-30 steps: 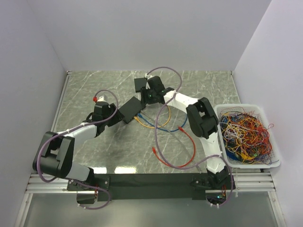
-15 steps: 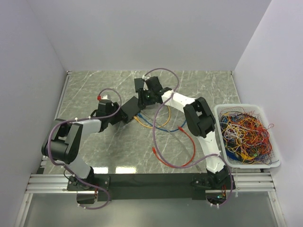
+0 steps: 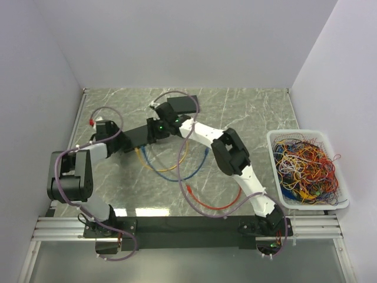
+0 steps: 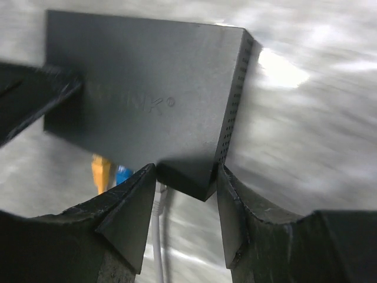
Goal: Insert the plug into the switch port
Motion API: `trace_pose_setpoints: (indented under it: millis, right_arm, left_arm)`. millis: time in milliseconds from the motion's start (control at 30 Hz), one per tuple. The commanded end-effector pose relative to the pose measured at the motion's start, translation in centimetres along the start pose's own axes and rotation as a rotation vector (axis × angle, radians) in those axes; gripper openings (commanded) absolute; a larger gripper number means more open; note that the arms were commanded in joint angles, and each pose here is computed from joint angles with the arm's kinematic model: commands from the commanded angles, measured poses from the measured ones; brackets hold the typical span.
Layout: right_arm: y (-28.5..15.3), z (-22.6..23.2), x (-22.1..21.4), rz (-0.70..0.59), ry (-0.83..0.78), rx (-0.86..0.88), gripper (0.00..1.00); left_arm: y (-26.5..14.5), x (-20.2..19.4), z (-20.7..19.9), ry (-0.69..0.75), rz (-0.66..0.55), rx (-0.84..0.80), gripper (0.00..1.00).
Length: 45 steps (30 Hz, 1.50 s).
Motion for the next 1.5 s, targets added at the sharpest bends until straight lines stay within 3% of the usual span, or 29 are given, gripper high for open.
trace_pose_setpoints:
  millis: [0,333,433,600,800,1067,1167,1467]
  right_arm:
    - [1.6,7.9,-0.6,0.04,0.027,0.321,0.52]
    - [1.7,14.5,0.2,-0.005,-0.006,0.721,0.55]
    - [1.6,15.5,0.8,-0.051,-0.052,0.753,0.57]
    - [0.7,12.2,0.4,-0.066,-0.096,0.508,0.61]
    - [-5.7,8.4,3.6,-0.181,-0.142,0.198,0.65]
    - [-13.2,5.1,2.2,-0.196,-0.129,-0.207,0.67]
    - [-14.7,3.7,-1.3,-0.096,-0.101,-0.321,0.67]
    - [-17.1,5.1,-13.0,0.157,-0.131,-0.383,0.61]
  left_arm:
    - [-1.3,2.3,-1.1,-0.008,-0.01,-0.046,0.56]
    - [-2.6,8.7,1.4,-0.076,-0.158,0.039,0.56]
    - [-2.7,9.6,1.0,-0.075,-0.2,0.041,0.56]
    - [-3.8,10.2,0.7,-0.067,-0.258,0.04,0.56]
    - [-6.1,10.2,0.2,-0.085,-0.35,-0.014,0.6]
    - [-8.3,9.8,-0.4,-0.126,-0.401,-0.071,0.6]
    - [-8.9,9.0,-1.0,-0.104,-0.382,-0.107,0.59]
    - [-9.6,3.3,-4.1,0.004,-0.259,-0.218,0.58]
Point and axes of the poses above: each gripper's point midway between its finger pads, its own y axis out along the fingers, its own z axis along the line the jaws close on, x = y × z, the point moved 10 cm from there along -y, back along the fingers, and after that the axes turned 8 degrees about -y, right-handed, at the moved point
